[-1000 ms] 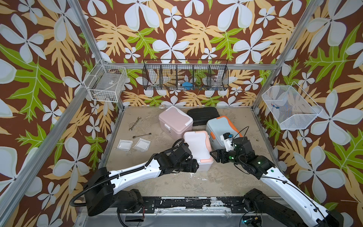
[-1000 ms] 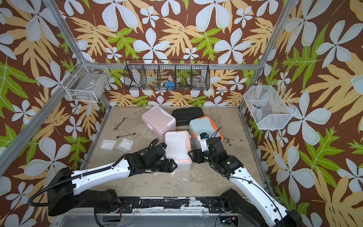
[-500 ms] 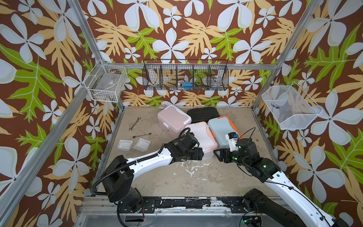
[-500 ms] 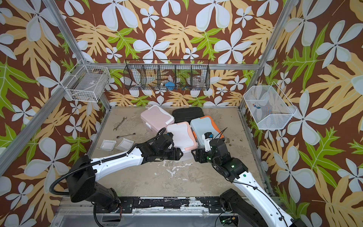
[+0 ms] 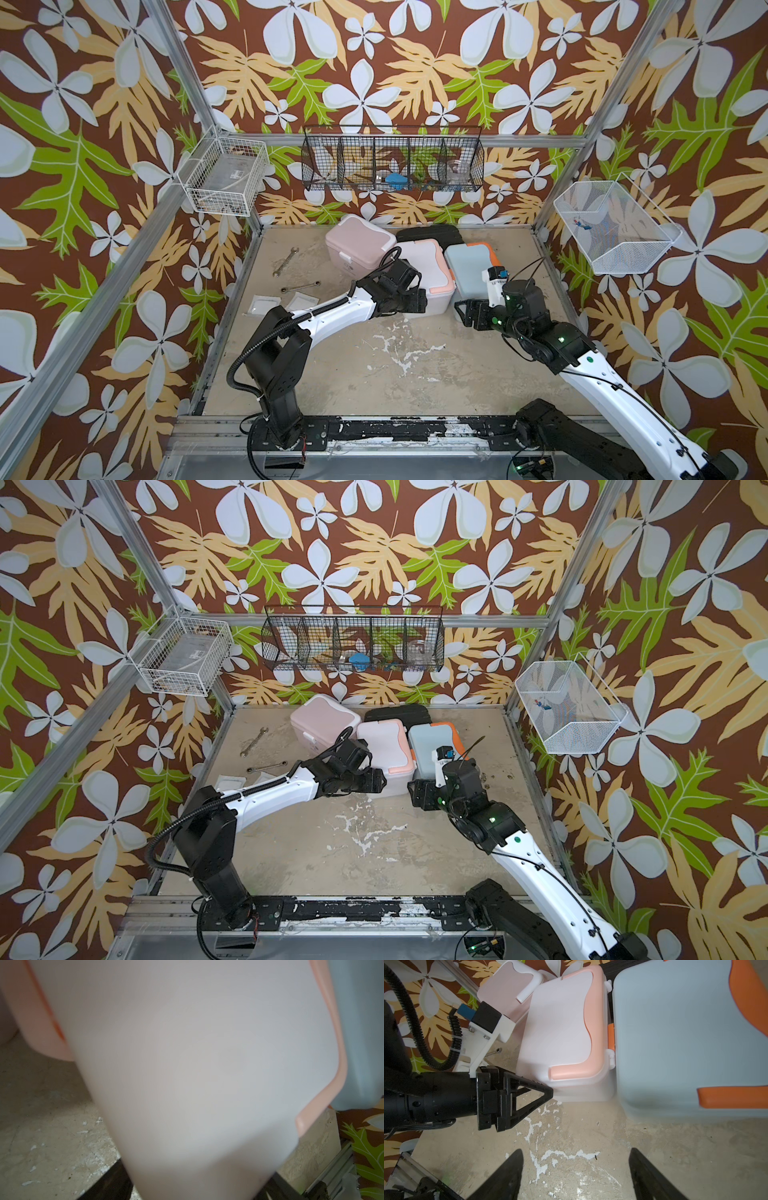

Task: Open first aid kits and take out gauze
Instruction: Move the first aid kit to the center of the board.

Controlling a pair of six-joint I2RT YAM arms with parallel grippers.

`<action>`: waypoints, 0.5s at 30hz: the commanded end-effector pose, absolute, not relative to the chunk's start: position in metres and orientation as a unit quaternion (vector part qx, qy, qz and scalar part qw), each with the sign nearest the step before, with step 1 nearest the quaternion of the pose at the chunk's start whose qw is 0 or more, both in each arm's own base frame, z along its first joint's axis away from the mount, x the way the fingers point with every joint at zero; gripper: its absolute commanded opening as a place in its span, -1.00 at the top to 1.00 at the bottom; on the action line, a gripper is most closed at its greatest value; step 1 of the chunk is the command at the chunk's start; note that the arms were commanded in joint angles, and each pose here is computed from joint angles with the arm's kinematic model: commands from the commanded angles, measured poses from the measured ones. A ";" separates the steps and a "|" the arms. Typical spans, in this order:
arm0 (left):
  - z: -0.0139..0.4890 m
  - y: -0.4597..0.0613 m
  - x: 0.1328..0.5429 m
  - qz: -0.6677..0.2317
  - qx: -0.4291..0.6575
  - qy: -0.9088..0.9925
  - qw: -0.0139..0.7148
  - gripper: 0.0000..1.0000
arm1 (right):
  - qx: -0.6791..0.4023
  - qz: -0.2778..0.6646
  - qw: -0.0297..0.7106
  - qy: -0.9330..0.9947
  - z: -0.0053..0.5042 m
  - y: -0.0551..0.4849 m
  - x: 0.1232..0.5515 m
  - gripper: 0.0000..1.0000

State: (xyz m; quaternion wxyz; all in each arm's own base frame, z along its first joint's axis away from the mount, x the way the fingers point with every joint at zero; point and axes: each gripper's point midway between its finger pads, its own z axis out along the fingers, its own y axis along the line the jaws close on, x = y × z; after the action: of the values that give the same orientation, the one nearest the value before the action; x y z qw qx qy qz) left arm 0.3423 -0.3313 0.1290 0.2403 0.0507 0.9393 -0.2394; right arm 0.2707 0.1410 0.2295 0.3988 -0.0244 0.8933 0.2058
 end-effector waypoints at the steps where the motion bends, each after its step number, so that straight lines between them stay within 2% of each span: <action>1: 0.134 -0.319 0.368 -0.215 0.046 0.938 0.268 -0.60 | -0.008 0.182 0.413 0.892 0.239 0.130 0.290 -0.63; 8: 0.145 -0.309 0.402 -0.211 0.033 0.937 0.276 -0.64 | 0.055 0.194 0.416 0.887 0.251 0.092 0.345 -0.67; 15: 0.179 -0.306 0.377 -0.248 0.028 0.927 0.280 -0.74 | 0.113 0.184 0.404 0.889 0.241 0.045 0.393 -0.68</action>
State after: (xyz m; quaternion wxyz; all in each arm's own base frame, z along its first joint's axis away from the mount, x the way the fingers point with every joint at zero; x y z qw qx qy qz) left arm 0.3883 -0.3100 0.1698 0.2807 0.0296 0.9280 -0.2432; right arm 0.3806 0.0503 0.2376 0.3982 0.1151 0.8938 0.1711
